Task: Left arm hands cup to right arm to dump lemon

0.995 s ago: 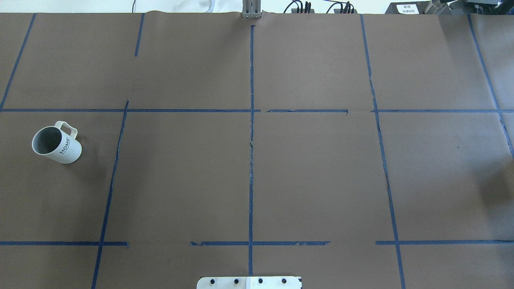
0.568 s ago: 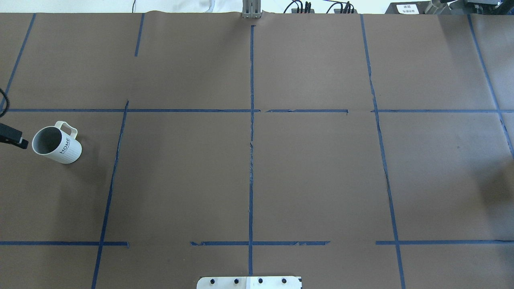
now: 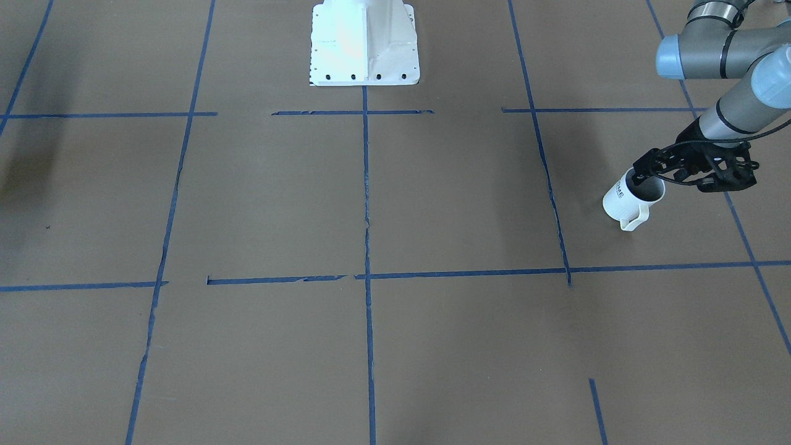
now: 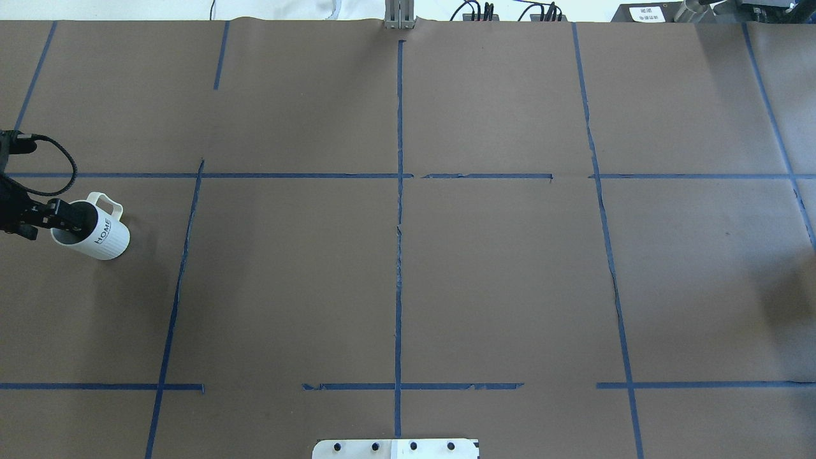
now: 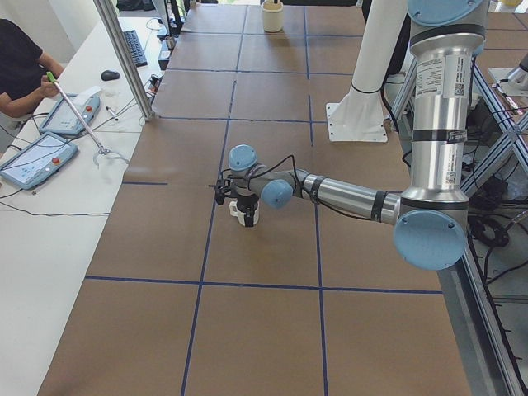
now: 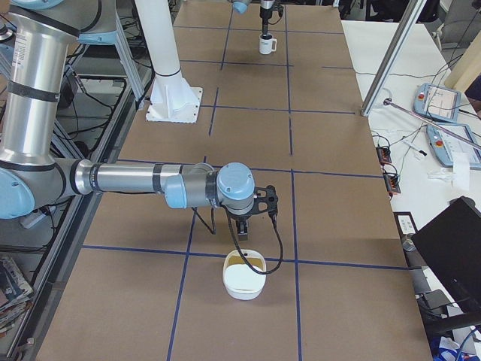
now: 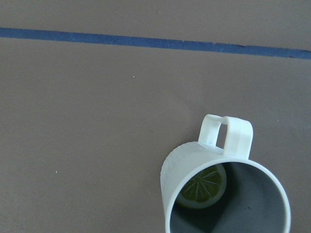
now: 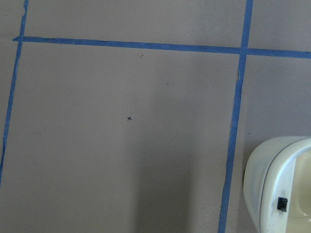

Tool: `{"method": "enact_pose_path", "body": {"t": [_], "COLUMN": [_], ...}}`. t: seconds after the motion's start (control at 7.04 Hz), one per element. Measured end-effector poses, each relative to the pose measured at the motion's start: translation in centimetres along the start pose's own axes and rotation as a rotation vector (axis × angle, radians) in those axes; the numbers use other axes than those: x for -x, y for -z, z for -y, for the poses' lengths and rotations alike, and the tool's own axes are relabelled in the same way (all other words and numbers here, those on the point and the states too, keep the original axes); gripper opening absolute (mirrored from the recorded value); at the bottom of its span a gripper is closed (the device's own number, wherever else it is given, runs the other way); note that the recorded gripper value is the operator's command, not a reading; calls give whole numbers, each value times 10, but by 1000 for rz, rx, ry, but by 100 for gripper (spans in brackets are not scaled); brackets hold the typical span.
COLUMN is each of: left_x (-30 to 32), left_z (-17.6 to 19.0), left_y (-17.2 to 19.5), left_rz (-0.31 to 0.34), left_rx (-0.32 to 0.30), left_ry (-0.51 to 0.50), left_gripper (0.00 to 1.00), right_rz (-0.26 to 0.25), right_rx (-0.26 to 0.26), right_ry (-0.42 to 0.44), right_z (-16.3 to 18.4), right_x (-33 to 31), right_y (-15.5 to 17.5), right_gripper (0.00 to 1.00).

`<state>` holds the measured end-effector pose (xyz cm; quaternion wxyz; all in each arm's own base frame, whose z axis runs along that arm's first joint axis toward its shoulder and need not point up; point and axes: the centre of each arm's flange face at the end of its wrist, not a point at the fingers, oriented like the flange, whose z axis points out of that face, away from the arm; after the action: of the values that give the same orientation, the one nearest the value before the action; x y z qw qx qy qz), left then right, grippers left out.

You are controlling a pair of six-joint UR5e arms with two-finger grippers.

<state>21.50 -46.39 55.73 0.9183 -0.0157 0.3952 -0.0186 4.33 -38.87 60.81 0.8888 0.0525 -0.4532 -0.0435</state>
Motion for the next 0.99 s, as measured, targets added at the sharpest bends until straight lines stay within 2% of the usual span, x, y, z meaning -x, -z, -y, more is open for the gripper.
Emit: {"method": "enact_pose_path", "body": {"t": [0.14, 0.57, 0.71, 0.99], "left_x": [0, -17, -43, -131], "left_z": [1, 6, 16, 31], "left_y": [-5, 3, 15, 38], "left_rz": [4, -16, -45, -129], "left_rx": [-1, -22, -47, -72], "left_ry": [-3, 2, 27, 74], "left_gripper": [0, 0, 0, 0], "right_rz": [0, 9, 27, 60], "right_rx": [1, -2, -18, -86], "right_ry": [1, 22, 82, 232], "right_z": [0, 3, 7, 23], "right_x": [0, 6, 18, 57], "right_y": [0, -2, -5, -12], "right_gripper": [100, 100, 100, 100]}}
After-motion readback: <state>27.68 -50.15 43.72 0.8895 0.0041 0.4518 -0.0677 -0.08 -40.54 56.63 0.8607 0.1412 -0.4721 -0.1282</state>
